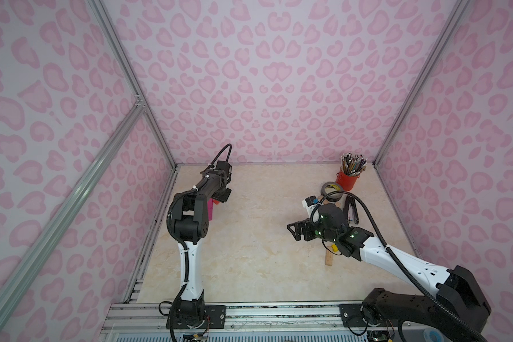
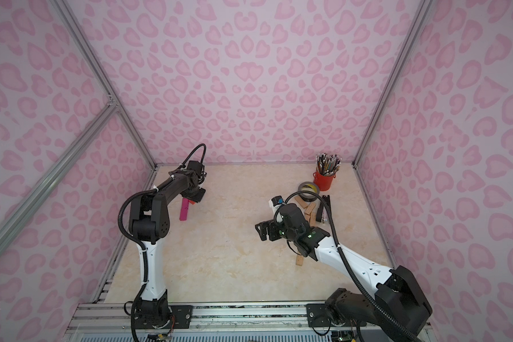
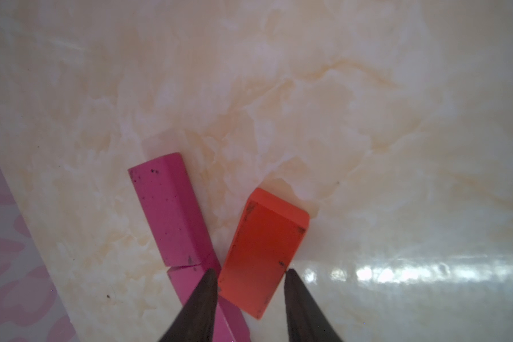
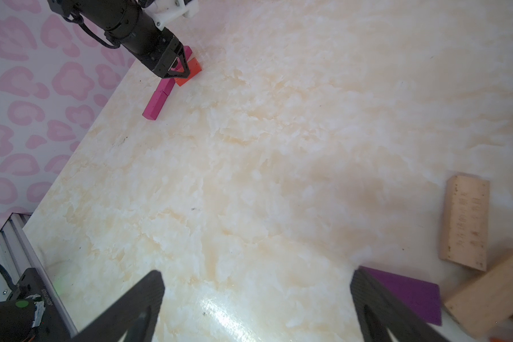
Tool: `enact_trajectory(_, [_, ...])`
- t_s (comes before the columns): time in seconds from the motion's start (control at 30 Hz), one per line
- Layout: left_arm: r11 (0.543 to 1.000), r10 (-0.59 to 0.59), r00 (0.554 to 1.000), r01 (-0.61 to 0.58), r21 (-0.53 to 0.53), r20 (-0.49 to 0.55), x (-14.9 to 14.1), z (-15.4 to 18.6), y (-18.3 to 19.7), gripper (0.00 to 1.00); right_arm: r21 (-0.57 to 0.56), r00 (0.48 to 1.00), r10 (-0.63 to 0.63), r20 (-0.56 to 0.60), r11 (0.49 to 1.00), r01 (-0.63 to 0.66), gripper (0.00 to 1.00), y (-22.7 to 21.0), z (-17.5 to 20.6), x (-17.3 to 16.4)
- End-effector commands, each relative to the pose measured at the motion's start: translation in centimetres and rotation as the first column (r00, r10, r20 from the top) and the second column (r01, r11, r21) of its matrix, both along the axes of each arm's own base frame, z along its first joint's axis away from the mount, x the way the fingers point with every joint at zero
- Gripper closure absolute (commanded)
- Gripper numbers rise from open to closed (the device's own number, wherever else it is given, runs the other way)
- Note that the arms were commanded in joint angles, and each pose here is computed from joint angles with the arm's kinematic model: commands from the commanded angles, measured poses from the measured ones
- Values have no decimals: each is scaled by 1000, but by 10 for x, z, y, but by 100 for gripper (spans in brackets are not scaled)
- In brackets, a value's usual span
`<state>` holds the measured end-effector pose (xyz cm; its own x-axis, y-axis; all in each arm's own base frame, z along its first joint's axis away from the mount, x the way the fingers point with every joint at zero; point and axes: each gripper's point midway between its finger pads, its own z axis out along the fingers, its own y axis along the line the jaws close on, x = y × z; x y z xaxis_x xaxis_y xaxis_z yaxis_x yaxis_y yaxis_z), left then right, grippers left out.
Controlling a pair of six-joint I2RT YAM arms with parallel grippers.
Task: Assemble the letter k with building blocks
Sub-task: Assemble the building block at the center of the board, then pick up the building block from the center of the board.
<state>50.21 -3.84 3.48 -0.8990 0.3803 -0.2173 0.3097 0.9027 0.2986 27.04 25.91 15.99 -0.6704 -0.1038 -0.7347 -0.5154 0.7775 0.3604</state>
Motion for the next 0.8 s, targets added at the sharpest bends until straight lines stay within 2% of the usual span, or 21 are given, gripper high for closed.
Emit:
enact_trajectory(0.0, [999,4,1000,-3,-41,23,4,8,-6,57,19,1000,3,7,1000,-3,0,3,2,1])
enact_trajectory(0.13, [989,-2,996,16,-146,94,8,35,-26,46,7,999,-33,21,999,33,0,-3,3,5])
enact_trajectory(0.3, [956,23,971,48,-290,237,7,94,-55,39,-51,981,-195,19,979,196,0,-35,-3,20])
enact_trajectory(0.4, [920,45,942,90,-382,332,-5,135,-77,36,-95,956,-290,-41,954,285,0,-61,-13,27])
enact_trajectory(0.5, [858,67,905,162,-488,419,-26,176,-101,34,-172,921,-377,-99,918,358,1,-84,-27,27])
enact_trajectory(0.6, [753,44,870,294,-588,491,-59,210,-129,33,-263,853,-497,-160,854,449,6,-106,-44,24])
enact_trajectory(0.63, [714,16,865,342,-611,502,-74,213,-139,32,-318,808,-558,-187,813,488,8,-114,-57,23])
enact_trajectory(0.7, [658,-39,841,428,-619,539,-98,224,-153,31,-371,710,-665,-231,735,567,15,-127,-70,18])
enact_trajectory(0.77, [624,-114,819,499,-601,562,-121,227,-163,28,-388,655,-699,-287,710,588,19,-123,-82,16])
